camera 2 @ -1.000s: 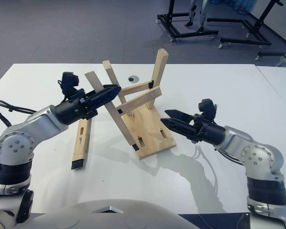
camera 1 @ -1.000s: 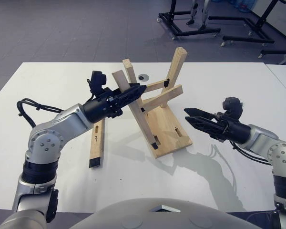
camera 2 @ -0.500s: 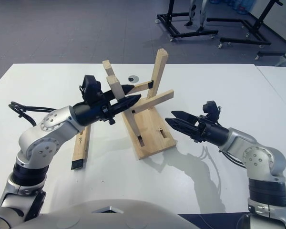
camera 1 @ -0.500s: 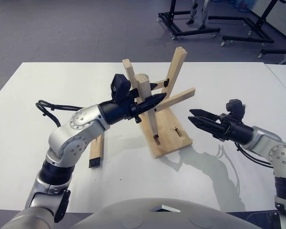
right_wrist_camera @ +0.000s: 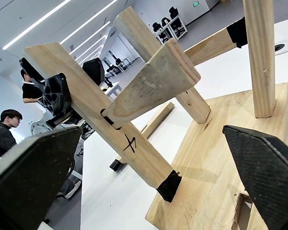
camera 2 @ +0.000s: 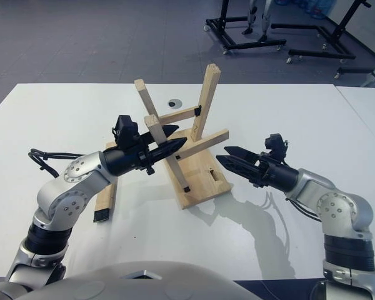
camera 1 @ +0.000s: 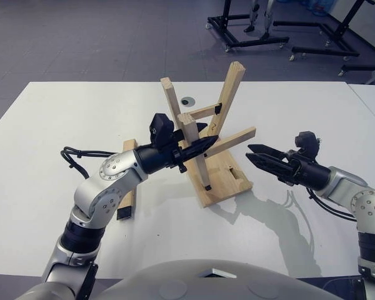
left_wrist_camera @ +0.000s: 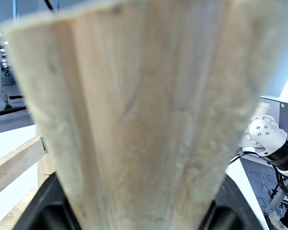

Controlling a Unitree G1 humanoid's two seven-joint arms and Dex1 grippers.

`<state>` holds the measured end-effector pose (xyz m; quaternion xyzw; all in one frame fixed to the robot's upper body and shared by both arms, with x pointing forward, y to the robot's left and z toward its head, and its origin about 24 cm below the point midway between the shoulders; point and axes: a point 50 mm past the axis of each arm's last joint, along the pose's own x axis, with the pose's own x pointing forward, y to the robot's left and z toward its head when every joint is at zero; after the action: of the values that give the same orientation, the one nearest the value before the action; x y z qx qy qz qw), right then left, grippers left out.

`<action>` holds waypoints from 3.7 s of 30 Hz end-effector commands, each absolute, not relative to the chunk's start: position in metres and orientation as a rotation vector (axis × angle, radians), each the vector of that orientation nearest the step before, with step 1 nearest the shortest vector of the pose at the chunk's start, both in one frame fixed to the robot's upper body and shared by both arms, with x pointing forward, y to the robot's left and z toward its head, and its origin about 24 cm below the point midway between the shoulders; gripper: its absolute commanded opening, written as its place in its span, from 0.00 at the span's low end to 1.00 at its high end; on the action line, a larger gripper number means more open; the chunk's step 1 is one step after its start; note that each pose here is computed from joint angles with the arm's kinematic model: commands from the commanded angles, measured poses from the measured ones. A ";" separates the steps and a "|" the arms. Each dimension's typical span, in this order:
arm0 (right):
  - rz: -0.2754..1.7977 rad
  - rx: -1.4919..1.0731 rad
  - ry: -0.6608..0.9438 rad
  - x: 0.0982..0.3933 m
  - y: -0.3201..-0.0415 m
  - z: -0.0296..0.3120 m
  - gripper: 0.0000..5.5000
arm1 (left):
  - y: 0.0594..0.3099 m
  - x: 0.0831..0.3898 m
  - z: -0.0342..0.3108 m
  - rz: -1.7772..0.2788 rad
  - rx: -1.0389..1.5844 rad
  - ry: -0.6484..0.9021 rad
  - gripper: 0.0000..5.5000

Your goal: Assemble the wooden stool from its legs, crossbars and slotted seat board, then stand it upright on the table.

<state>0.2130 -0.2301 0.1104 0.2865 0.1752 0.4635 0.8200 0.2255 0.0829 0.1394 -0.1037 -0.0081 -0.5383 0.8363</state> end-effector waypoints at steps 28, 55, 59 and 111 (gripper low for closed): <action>0.831 0.617 0.347 0.210 -0.261 0.100 0.98 | 0.088 0.218 0.097 -1.267 0.142 0.337 0.37; 0.829 0.654 0.329 0.206 -0.258 0.098 0.98 | 0.101 0.216 0.081 -1.210 0.047 0.478 0.44; 0.829 0.656 0.332 0.206 -0.257 0.096 0.98 | 0.097 0.221 0.089 -1.200 0.022 0.427 0.57; 0.668 0.715 0.260 0.177 -0.253 0.081 0.98 | 0.197 0.181 0.070 -0.045 -0.112 0.929 0.84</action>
<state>0.1753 -0.2542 0.0782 0.3454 0.1284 0.3150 0.8746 0.1854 0.1965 0.0793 -0.0530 0.4242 -0.0348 0.9033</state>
